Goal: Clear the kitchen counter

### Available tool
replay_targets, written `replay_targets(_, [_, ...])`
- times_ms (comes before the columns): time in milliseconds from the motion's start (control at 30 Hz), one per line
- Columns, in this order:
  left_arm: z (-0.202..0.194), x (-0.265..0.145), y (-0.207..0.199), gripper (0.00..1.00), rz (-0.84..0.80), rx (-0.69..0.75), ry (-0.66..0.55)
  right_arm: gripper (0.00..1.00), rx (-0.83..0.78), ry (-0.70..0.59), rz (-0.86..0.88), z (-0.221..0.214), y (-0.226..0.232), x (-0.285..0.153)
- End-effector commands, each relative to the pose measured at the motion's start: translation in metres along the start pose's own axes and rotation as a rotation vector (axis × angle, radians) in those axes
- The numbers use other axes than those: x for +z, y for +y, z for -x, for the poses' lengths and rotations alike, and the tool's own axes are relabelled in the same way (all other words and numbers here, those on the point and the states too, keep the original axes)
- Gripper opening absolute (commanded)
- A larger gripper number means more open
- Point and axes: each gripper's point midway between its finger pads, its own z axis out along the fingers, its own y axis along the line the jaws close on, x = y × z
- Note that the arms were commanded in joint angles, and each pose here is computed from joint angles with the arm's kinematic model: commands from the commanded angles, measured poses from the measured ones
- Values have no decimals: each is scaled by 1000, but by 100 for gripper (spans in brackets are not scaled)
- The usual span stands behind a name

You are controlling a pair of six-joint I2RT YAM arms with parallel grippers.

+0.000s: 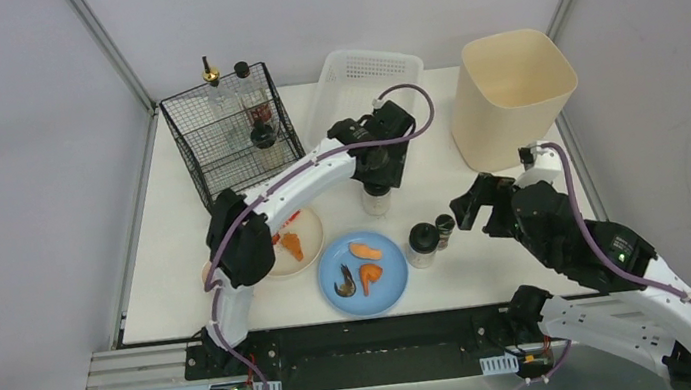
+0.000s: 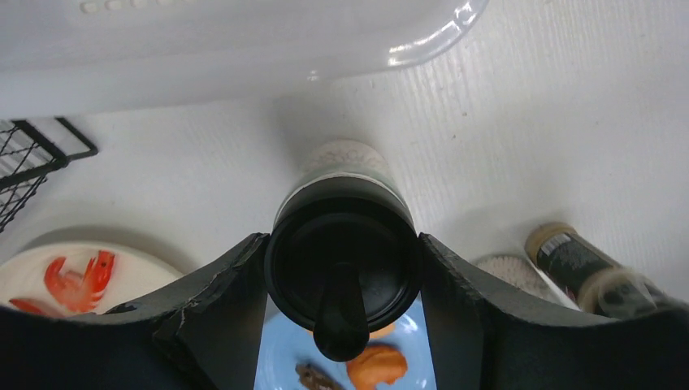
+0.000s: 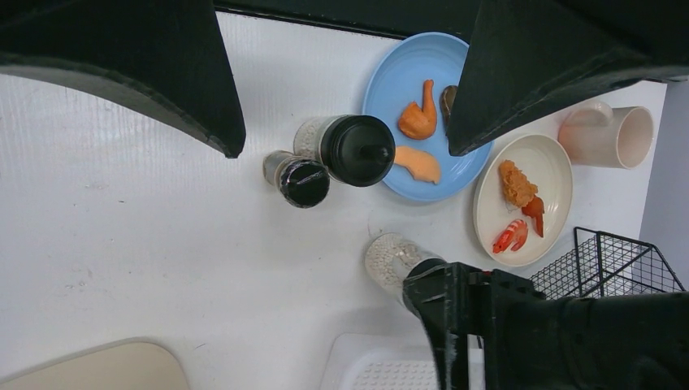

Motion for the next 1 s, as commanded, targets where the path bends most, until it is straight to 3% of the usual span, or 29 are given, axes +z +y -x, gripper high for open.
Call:
replay_targets(0, [33,-90,10,0,-61,-20,-158,99,29,-15,19,6,12,5])
replay_targets(367, [56,-166,55,0,-2,-40,-309,99,20,0,29,10,24,10])
replay_targets(700, [85,-206,141,0,53,-208,-404,99,30,24,38,-2,26,17])
replay_targets(967, [102,-235,211,0,300,-237,-495,99,45,44,68,-9,33,22])
